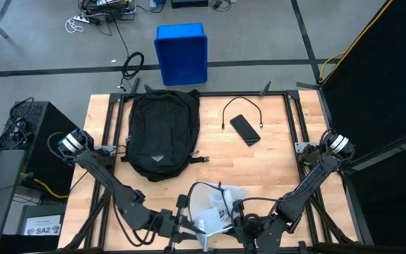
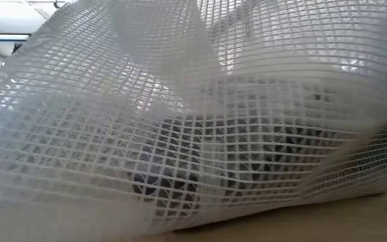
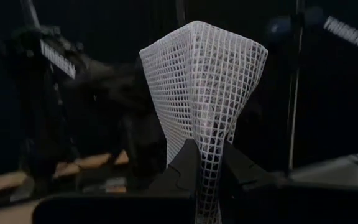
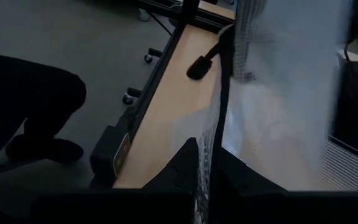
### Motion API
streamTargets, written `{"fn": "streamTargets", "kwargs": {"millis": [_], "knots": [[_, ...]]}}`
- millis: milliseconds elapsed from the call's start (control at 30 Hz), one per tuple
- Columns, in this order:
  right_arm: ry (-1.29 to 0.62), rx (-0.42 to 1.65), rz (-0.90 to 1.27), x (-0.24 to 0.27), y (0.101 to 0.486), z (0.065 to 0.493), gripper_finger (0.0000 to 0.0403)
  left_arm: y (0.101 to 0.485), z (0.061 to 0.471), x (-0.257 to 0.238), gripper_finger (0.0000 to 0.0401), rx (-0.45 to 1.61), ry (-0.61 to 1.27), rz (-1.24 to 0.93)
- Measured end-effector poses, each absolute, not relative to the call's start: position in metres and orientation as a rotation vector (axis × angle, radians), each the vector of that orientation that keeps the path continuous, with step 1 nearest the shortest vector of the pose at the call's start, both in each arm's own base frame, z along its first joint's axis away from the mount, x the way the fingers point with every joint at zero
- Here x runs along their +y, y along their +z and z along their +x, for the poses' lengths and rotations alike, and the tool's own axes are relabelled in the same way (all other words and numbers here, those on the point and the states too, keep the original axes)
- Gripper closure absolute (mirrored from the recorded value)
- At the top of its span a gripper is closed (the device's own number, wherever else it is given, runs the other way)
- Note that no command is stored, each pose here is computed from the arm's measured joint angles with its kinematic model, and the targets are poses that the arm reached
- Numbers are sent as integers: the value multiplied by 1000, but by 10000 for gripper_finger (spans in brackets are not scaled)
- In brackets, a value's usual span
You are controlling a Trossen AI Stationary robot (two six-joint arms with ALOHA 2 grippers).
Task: Unpack backpack
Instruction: Put the small zip bag into the zip bag
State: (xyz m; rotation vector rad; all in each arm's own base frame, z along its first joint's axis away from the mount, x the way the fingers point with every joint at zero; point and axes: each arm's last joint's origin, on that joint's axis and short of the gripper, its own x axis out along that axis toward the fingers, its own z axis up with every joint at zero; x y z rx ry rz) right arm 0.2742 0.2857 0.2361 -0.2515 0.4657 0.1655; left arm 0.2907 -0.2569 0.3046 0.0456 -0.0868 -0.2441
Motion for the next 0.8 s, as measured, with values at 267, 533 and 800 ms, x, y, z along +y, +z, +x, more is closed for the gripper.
{"fn": "streamTargets", "kwargs": {"millis": [267, 533, 800], "knots": [[172, 440, -260, 286, 239, 276, 403, 298, 296, -252, 401, -25, -223, 26], [179, 428, -277, 287, 240, 276, 403, 288, 303, -242, 363, 70, -176, 18], [180, 428, -277, 287, 240, 276, 403, 281, 303, -240, 244, 130, -168, 63]]}}
